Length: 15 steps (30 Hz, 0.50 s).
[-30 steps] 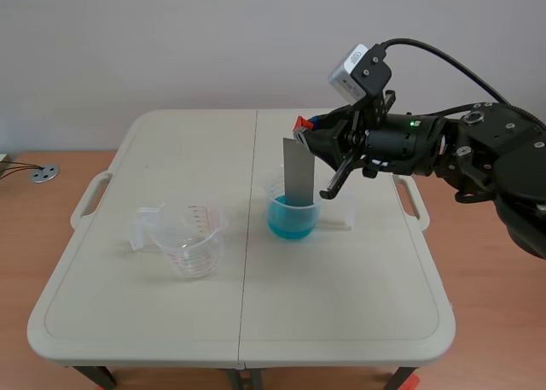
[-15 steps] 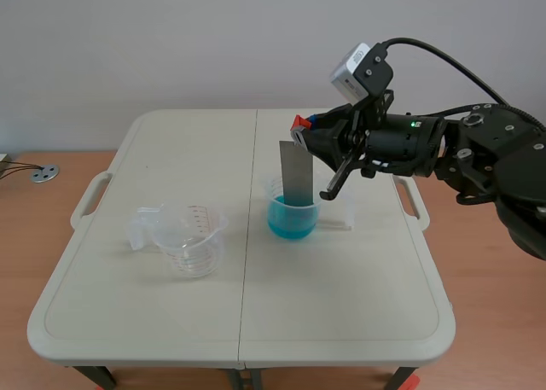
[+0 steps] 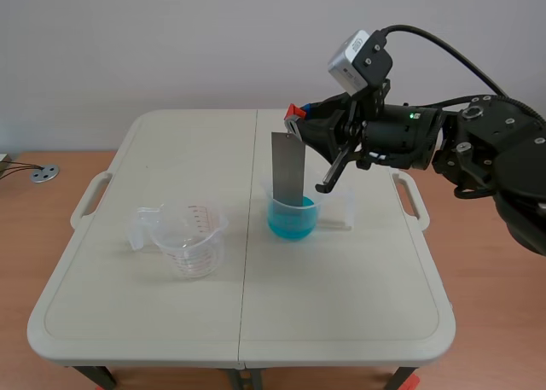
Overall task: Hold the metal plate by the orange handle, dip it into the blue solution, take it out and point at it, then put the plate back in the beaker on the left.
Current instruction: 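Hold the plate still in the solution, then raise the plate and point at it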
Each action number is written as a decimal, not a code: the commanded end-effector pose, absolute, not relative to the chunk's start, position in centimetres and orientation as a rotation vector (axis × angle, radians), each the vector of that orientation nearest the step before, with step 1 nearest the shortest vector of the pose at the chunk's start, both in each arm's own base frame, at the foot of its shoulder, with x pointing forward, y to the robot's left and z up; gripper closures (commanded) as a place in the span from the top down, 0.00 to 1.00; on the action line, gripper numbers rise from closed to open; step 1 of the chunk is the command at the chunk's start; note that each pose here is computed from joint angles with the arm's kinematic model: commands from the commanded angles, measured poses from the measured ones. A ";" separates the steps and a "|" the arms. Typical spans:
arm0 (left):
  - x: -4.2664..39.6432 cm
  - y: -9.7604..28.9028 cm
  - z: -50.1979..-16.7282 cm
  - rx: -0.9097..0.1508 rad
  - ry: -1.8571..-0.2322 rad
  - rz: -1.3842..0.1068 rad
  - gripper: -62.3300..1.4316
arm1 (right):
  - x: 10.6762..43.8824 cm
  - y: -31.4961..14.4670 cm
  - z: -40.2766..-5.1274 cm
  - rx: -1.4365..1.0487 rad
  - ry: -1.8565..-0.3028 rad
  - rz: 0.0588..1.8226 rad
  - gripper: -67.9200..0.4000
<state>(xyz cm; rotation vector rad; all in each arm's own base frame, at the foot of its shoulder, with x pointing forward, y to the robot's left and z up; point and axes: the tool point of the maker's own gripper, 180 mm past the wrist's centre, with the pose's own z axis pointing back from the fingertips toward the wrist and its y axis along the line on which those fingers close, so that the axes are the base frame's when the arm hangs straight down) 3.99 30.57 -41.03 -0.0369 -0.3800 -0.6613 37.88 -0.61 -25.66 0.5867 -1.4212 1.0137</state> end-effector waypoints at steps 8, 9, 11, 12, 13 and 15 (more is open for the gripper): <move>4.2 30.1 -40.9 -0.049 -0.399 -0.651 0.07 | 38.6 -1.1 -21.1 0.577 -1.529 1.052 0.03; 4.2 30.1 -40.9 -0.049 -0.399 -0.651 0.07 | 38.6 -1.1 -20.9 0.577 -1.531 1.056 0.03; 4.2 30.1 -40.9 -0.049 -0.399 -0.651 0.07 | 38.6 -1.0 -20.4 0.571 -1.536 1.066 0.03; 4.3 30.1 -40.9 -0.049 -0.399 -0.651 0.07 | 38.6 -1.0 -20.2 0.564 -1.539 1.071 0.03; 4.3 30.1 -40.9 -0.049 -0.399 -0.651 0.07 | 38.6 -1.0 -20.0 0.560 -1.543 1.075 0.03; 4.4 30.1 -40.9 -0.048 -0.403 -0.652 0.07 | 38.6 -0.9 -19.5 0.554 -1.552 1.083 0.03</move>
